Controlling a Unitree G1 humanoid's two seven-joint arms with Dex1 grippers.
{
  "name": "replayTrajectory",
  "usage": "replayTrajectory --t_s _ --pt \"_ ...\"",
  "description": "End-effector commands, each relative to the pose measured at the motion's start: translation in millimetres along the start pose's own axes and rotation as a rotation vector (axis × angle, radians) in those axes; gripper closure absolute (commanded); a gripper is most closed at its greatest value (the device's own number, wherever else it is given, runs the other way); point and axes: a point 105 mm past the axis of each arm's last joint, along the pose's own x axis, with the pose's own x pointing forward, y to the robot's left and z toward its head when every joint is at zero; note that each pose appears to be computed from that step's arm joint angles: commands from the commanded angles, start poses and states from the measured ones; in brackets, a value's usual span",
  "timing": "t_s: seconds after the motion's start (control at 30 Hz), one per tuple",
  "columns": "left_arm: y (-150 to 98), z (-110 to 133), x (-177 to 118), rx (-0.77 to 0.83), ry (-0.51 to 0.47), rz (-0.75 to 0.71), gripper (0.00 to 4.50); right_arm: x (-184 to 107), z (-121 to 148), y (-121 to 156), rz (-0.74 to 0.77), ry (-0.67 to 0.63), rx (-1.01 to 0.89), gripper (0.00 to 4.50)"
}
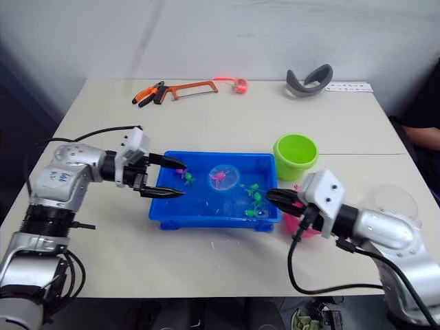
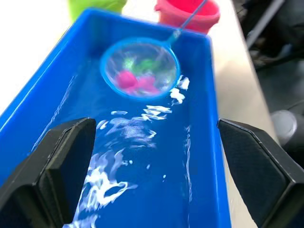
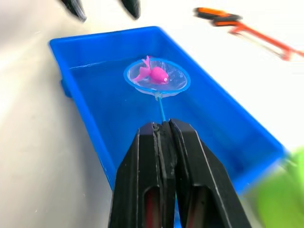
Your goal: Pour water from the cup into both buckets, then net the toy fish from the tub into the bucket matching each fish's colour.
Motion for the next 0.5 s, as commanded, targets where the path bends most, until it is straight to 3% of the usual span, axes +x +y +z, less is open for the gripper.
replayTrajectory --t_s 0.03,0.17,0.5 --pt "-9.2 17.3 24.3 0.036 -0.067 -0.11 0.06 -33.7 19.9 4.2 -0.107 -0.012 -0.012 4.5" --pt "-17.1 23.1 52.9 0.043 -0.122 -0.195 0.06 -68.7 20.5 8.6 -0.232 0.062 -0.01 4.5" --pt "-22.2 25.8 78.7 0.071 -0.152 -0.283 0.06 -129.5 13.7 23.2 -0.414 0.233 0.007 4.5"
